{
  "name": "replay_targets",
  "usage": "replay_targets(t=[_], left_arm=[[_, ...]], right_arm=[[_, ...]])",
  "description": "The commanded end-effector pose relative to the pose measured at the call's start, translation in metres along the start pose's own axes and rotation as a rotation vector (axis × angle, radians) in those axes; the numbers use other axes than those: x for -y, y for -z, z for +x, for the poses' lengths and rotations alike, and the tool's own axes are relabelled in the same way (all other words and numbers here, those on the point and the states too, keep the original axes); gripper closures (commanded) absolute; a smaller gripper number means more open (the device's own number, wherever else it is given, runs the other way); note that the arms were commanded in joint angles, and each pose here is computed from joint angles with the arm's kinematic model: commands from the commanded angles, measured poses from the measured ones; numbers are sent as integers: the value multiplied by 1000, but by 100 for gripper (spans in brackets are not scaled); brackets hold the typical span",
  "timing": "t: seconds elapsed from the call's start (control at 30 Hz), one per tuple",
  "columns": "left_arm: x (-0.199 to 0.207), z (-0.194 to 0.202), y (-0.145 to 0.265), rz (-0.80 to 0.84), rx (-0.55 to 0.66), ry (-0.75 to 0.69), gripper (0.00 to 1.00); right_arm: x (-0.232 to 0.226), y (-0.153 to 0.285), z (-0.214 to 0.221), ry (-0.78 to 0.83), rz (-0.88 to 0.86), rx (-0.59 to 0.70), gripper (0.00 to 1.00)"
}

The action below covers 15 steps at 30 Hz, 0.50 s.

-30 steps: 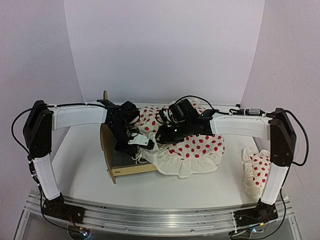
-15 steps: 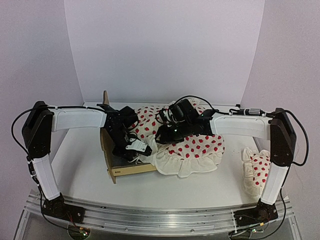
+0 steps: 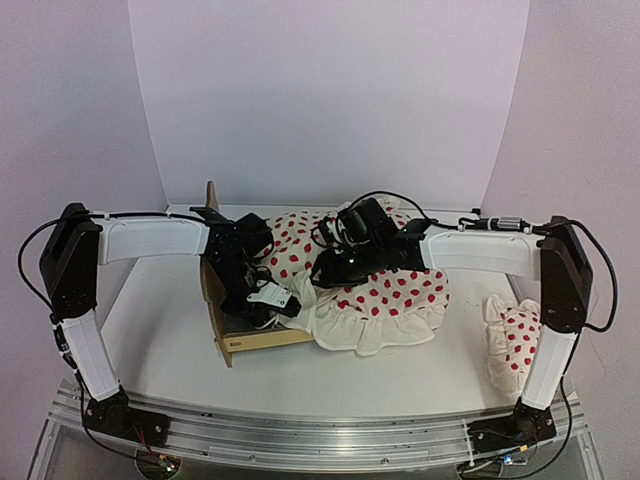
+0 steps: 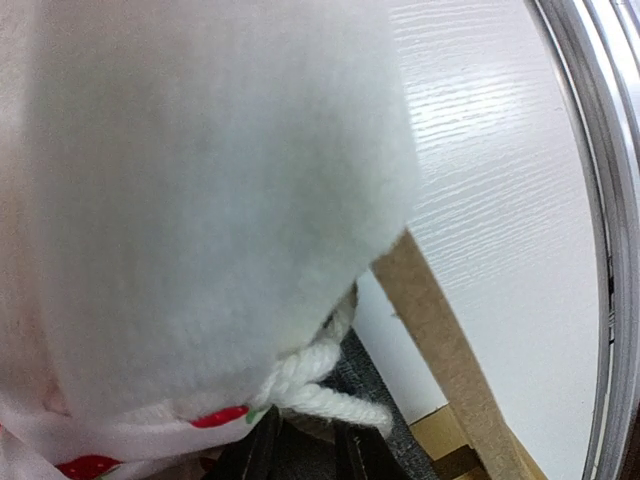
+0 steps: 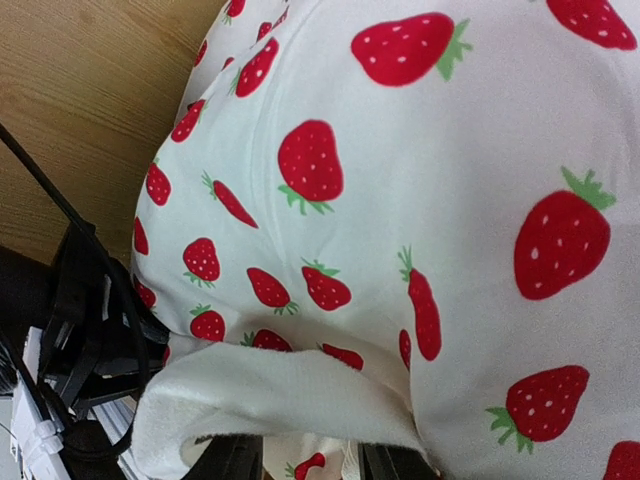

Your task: Set up the pet bed

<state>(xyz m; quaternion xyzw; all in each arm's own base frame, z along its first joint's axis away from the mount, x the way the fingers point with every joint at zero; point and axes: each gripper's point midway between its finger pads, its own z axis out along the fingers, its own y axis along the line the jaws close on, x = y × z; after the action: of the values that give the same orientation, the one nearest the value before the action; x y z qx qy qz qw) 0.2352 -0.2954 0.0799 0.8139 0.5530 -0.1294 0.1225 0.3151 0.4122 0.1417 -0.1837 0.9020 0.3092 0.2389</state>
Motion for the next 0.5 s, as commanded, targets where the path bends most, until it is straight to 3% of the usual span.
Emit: replay_targets(t=[0.0, 0.23, 0.47], left_arm=[[21, -22, 5, 61, 82, -63, 76], [22, -46, -5, 107, 159, -116, 73], [33, -34, -26, 137, 123, -166, 69]], right_arm=[[-10, 16, -17, 14, -27, 58, 68], [-11, 18, -18, 18, -29, 61, 68], [-11, 20, -18, 16, -26, 65, 68]])
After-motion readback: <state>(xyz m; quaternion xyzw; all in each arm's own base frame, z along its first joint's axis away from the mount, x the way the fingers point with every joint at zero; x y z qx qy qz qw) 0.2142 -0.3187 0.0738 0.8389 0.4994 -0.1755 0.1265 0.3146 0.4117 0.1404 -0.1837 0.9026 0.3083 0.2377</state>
